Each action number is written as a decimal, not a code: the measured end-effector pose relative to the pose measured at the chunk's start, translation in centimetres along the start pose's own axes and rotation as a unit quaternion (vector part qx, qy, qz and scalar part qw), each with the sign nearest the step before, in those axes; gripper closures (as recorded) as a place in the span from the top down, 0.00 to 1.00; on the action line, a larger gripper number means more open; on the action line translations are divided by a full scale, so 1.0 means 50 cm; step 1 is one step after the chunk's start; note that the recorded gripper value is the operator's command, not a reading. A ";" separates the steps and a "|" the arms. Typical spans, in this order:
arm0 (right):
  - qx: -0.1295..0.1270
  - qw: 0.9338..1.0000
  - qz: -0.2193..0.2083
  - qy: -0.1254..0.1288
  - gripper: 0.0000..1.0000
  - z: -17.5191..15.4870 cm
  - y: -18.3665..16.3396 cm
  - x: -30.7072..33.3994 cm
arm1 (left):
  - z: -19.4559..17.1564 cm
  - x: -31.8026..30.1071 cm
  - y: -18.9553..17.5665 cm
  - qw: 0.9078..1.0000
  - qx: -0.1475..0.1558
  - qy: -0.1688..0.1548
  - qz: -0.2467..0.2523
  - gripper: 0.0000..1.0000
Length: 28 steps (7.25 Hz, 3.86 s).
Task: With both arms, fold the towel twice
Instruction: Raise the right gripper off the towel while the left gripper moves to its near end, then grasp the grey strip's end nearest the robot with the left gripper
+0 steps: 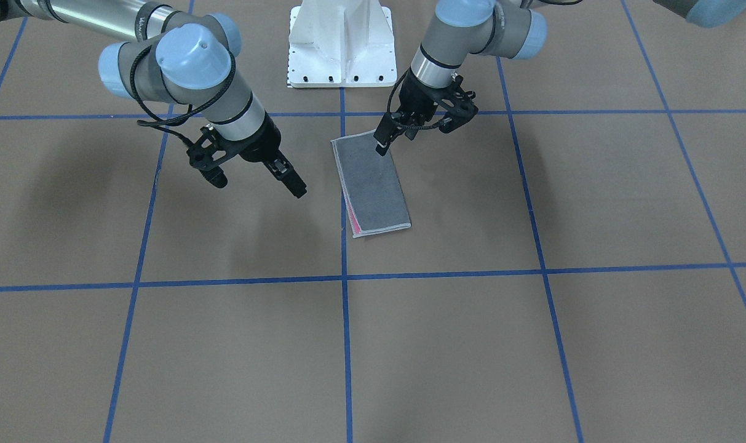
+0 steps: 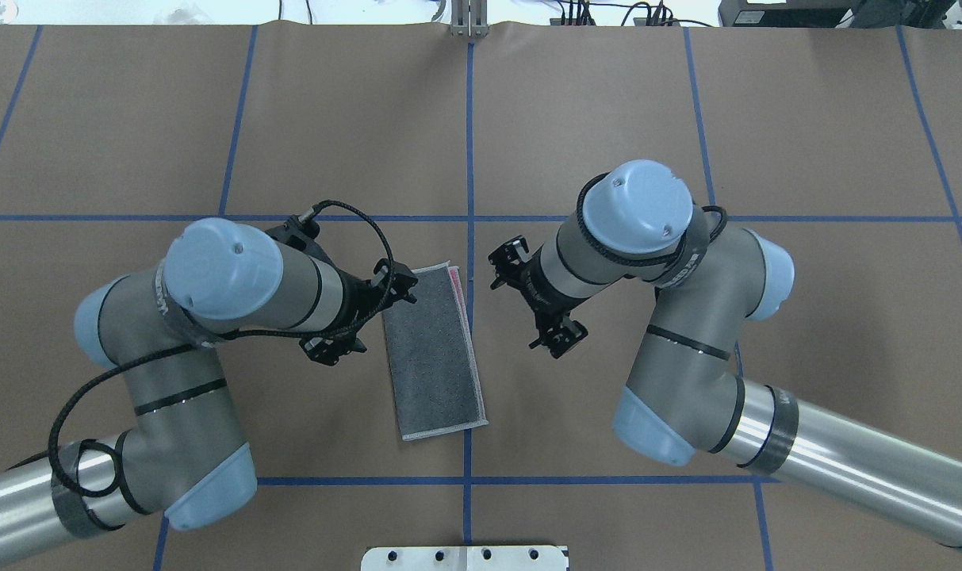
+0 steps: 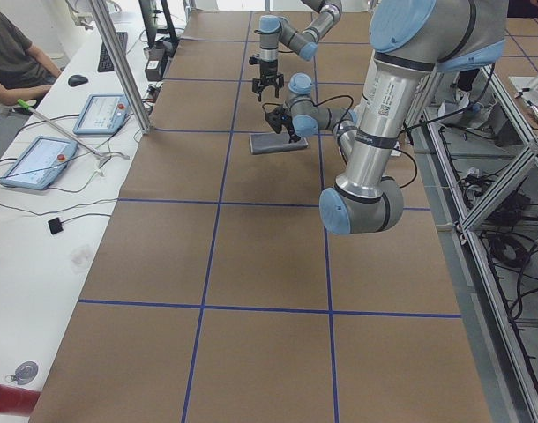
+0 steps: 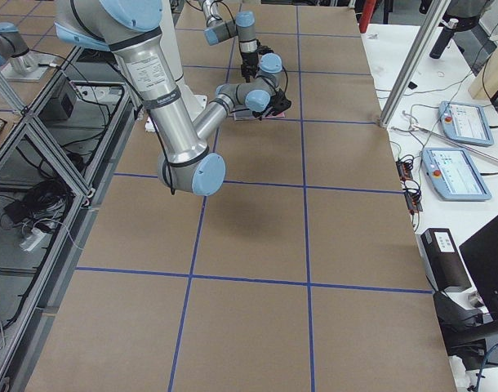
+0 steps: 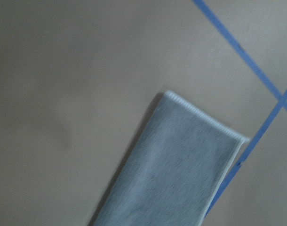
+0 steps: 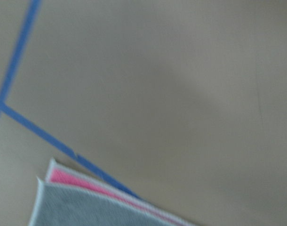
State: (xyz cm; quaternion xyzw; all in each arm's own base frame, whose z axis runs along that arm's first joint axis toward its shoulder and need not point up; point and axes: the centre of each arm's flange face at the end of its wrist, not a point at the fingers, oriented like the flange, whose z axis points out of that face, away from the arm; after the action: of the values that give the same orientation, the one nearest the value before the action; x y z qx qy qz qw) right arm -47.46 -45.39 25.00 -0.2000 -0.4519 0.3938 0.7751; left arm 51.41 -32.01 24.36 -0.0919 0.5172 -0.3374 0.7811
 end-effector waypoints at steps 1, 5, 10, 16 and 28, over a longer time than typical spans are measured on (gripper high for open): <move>0.007 1.000 -0.010 -0.002 1.00 -0.009 -0.029 -0.001 | 0.005 -0.025 0.041 1.000 0.012 0.011 -0.009 0.94; 0.017 1.000 -0.013 -0.003 1.00 -0.011 -0.058 0.002 | 0.040 -0.101 0.115 0.996 0.054 0.061 -0.035 0.86; 0.027 1.000 -0.016 0.003 1.00 -0.010 -0.094 0.015 | 0.087 -0.149 0.161 0.995 0.053 0.074 -0.045 0.71; 0.027 0.999 -0.018 0.006 1.00 -0.007 -0.103 0.025 | 0.102 -0.142 0.163 0.995 0.056 0.073 -0.041 0.18; 0.025 0.999 -0.020 0.000 1.00 -0.021 -0.096 0.026 | 0.069 -0.125 0.086 0.998 0.037 0.050 0.002 0.00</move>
State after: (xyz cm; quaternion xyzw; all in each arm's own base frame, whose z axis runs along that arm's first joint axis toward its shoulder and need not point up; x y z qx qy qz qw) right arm -44.14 -47.25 28.36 -0.1714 -0.4459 0.3897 0.7874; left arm 54.77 -25.60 28.43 -0.0446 0.5431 -0.3591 0.7577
